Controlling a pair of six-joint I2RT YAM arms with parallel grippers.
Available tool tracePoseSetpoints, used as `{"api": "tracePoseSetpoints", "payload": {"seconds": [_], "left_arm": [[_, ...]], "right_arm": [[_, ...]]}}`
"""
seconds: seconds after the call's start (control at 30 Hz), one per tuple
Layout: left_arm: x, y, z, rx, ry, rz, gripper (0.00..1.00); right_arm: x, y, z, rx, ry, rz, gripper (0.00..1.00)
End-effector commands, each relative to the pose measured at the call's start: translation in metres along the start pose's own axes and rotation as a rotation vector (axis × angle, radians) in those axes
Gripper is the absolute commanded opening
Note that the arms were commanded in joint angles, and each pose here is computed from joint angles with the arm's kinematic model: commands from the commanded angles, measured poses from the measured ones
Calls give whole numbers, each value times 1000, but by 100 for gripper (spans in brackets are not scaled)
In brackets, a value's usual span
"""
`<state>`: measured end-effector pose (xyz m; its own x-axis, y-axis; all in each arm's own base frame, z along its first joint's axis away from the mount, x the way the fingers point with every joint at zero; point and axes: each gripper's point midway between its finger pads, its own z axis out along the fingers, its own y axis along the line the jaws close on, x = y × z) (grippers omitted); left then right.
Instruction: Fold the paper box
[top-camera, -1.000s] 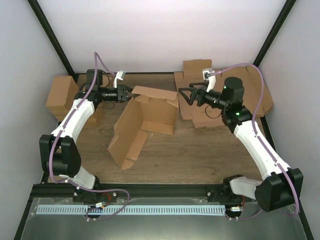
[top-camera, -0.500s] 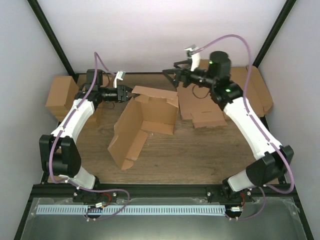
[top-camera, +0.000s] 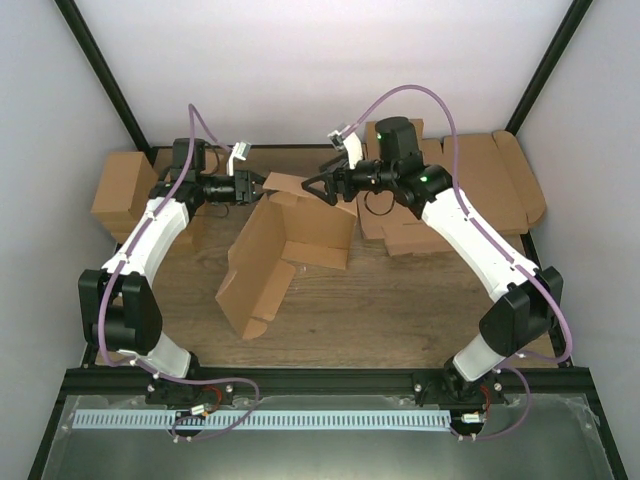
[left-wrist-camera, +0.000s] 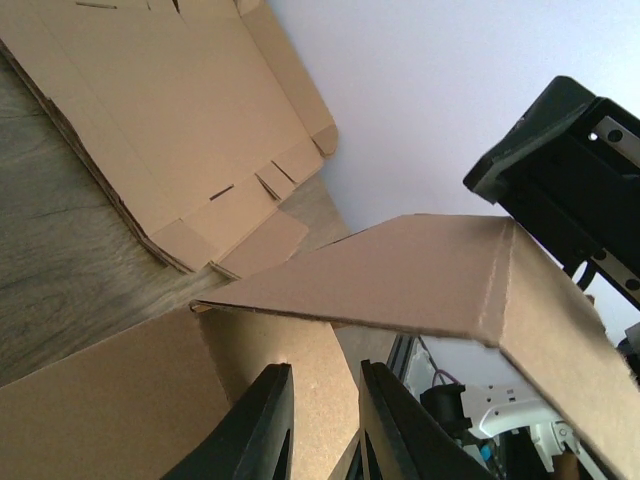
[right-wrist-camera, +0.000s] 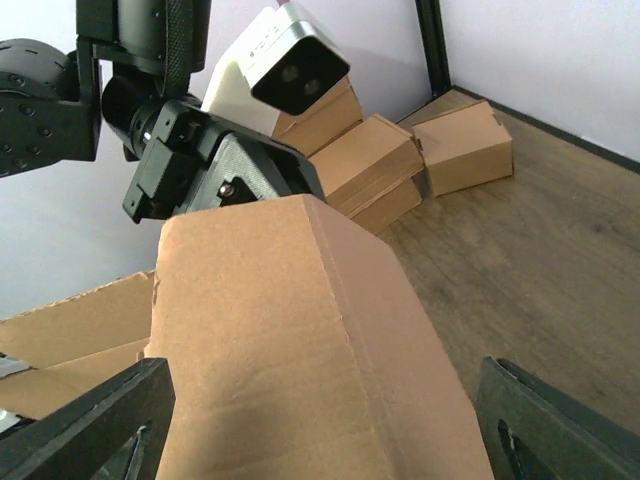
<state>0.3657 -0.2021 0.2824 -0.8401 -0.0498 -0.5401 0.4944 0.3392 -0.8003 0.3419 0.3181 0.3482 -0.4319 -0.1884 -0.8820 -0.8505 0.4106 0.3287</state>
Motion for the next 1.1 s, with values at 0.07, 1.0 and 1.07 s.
{"api": "tracePoseSetpoints", "payload": {"seconds": [0.07, 1.0, 1.07], "left_arm": [[9, 5, 1, -27, 18, -32, 21], [14, -44, -74, -486, -74, 236, 75], [19, -43, -74, -496, -69, 241, 77]], "right_arm": [[1, 16, -4, -41, 16, -53, 84], [8, -6, 8, 91, 72, -121, 91], [12, -8, 12, 110, 95, -129, 91]]}}
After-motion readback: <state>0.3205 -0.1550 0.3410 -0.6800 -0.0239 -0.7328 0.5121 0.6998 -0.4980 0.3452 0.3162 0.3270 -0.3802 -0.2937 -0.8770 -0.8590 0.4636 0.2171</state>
